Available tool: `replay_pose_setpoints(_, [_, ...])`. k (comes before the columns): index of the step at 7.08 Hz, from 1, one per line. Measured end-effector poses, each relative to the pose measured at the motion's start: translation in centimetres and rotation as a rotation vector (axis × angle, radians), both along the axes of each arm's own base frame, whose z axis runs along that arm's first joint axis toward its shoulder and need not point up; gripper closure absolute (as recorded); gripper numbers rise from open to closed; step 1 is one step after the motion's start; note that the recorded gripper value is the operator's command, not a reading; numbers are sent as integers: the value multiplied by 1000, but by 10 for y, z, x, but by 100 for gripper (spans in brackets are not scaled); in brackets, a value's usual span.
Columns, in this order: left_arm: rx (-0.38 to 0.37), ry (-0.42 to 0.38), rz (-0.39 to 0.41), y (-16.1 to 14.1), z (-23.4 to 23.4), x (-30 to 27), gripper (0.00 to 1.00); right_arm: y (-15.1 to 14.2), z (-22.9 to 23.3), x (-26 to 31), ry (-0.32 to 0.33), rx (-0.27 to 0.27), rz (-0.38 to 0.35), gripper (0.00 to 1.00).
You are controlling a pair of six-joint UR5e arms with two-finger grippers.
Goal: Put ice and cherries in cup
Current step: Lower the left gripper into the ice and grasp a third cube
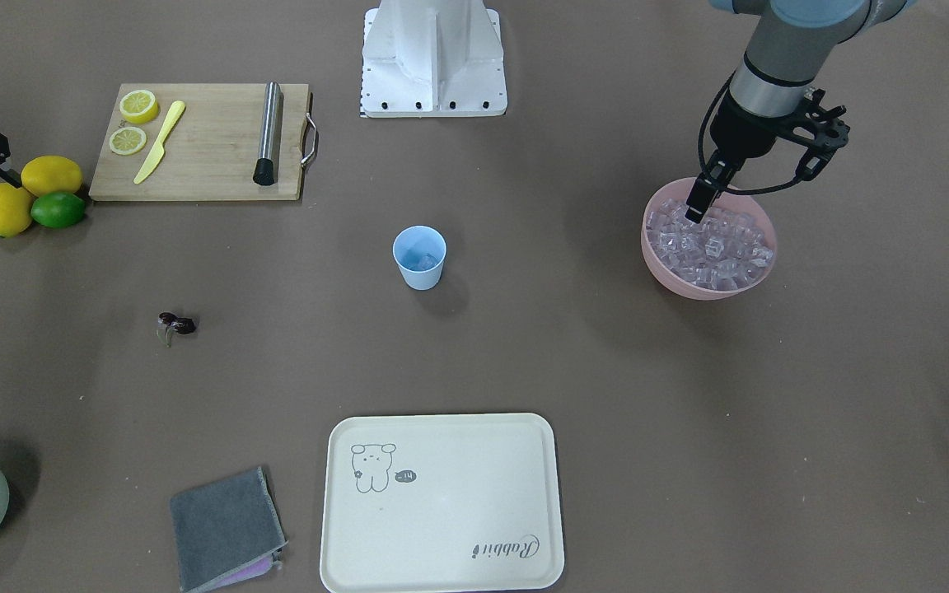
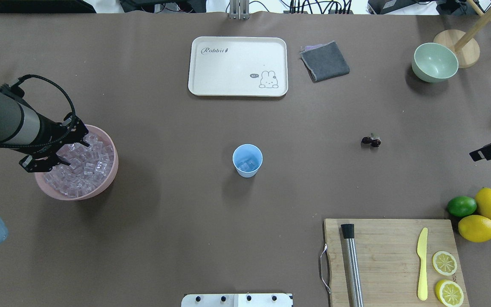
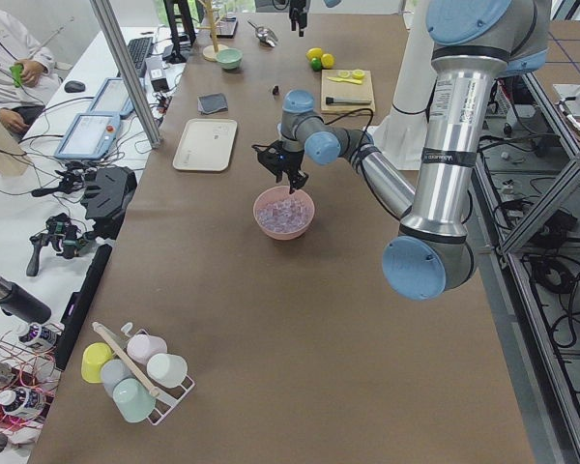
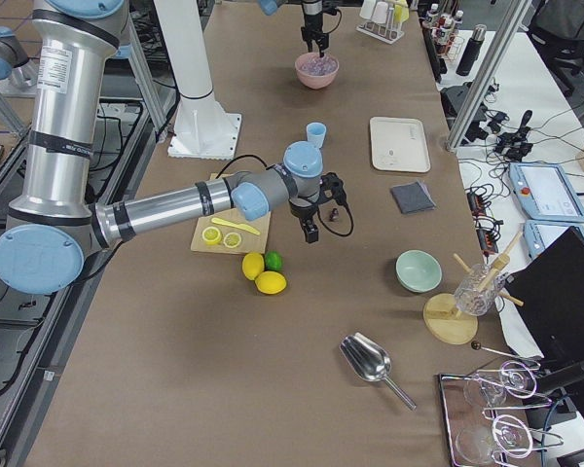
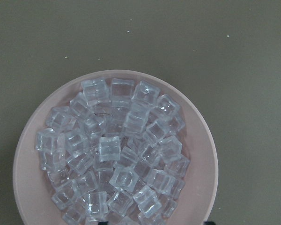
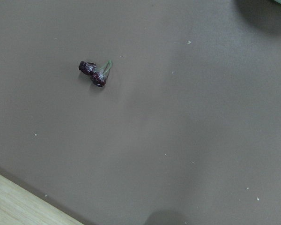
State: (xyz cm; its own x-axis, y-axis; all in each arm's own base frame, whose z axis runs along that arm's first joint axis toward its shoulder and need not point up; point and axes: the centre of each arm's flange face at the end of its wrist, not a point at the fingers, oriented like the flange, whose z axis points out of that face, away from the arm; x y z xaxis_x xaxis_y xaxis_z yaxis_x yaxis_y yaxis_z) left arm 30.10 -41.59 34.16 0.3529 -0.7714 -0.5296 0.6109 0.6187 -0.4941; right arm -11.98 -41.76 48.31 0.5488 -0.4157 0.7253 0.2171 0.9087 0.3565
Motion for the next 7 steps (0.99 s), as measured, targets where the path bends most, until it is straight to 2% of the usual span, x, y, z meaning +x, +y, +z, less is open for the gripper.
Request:
replay_pose_setpoints(2, [-54,25,-58,-8,9,13,37,-10,-8,-12,-7,18,-12,1])
replay_pose_setpoints(4, [-60,42,-71,-19,29,28,37,-21,-14,-21,-11,31,-17,1])
replay_pose_setpoints(7, [-90,61,-96,-19,40,41,37,-24,-19,-23,-20,36,-21,1])
